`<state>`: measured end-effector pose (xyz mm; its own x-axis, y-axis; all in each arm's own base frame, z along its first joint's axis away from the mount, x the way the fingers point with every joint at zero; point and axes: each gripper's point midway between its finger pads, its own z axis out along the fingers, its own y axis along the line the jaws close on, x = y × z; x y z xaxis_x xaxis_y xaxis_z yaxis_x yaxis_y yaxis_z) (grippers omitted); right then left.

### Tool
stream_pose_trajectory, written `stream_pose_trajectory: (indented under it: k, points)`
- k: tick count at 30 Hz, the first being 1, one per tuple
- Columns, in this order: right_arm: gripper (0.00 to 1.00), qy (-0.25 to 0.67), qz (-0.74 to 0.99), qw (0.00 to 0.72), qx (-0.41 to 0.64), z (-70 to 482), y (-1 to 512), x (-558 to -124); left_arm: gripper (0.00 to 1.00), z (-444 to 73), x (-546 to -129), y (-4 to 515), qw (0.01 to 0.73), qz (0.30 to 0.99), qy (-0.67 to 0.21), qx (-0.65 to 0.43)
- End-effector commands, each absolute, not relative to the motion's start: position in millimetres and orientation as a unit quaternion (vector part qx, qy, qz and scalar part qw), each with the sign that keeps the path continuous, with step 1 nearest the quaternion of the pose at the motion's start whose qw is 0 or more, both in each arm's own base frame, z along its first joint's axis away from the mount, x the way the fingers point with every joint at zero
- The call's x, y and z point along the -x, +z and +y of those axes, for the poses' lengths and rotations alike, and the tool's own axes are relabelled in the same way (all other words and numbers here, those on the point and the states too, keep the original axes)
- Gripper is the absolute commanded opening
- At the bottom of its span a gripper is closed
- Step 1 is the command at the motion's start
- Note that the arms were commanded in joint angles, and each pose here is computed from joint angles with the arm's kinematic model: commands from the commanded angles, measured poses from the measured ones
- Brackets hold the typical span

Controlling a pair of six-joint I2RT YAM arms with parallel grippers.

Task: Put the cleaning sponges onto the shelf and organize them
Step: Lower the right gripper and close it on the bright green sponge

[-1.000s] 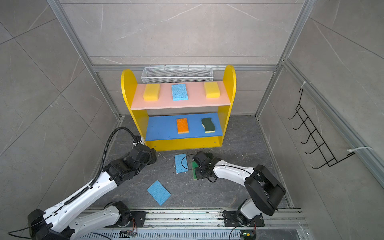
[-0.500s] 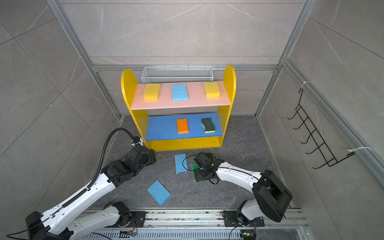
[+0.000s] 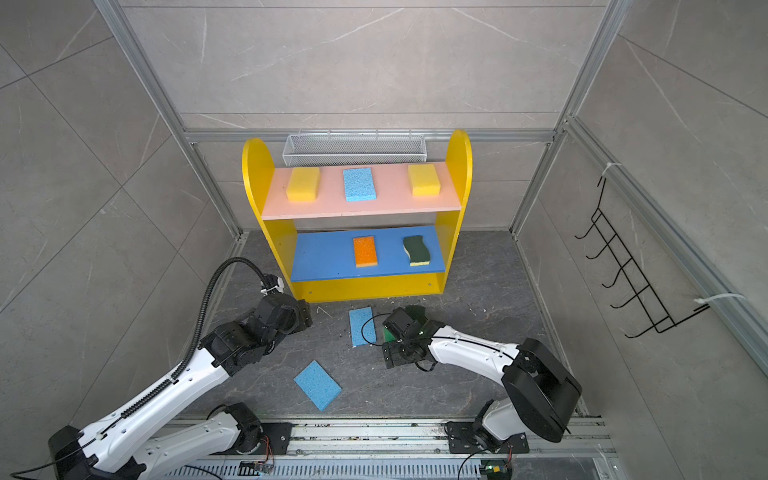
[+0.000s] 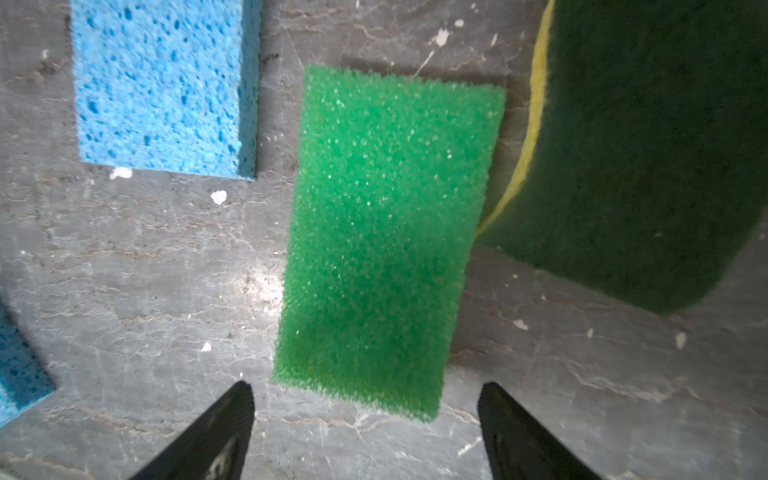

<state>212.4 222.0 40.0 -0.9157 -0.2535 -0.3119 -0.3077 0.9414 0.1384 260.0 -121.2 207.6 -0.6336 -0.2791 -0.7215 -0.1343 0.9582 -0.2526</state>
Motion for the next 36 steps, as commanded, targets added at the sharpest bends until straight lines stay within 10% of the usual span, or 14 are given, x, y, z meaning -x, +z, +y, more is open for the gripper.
stream_pose_trajectory:
  k: [1, 20, 36]
  points:
    - [0.89, 0.080, 0.975, 0.155, 0.138, 227, 39, -216, 0.74, -115, -256, 211, 0.417, 0.896, -0.086, 0.124]
    - [0.90, 0.035, 0.980, 0.162, 0.111, 228, 19, -229, 0.76, -102, -248, 210, 0.420, 0.896, -0.068, 0.129]
    - [0.71, 0.030, 0.978, 0.165, 0.122, 237, 11, -232, 0.76, -80, -230, 216, 0.420, 0.895, -0.051, 0.139]
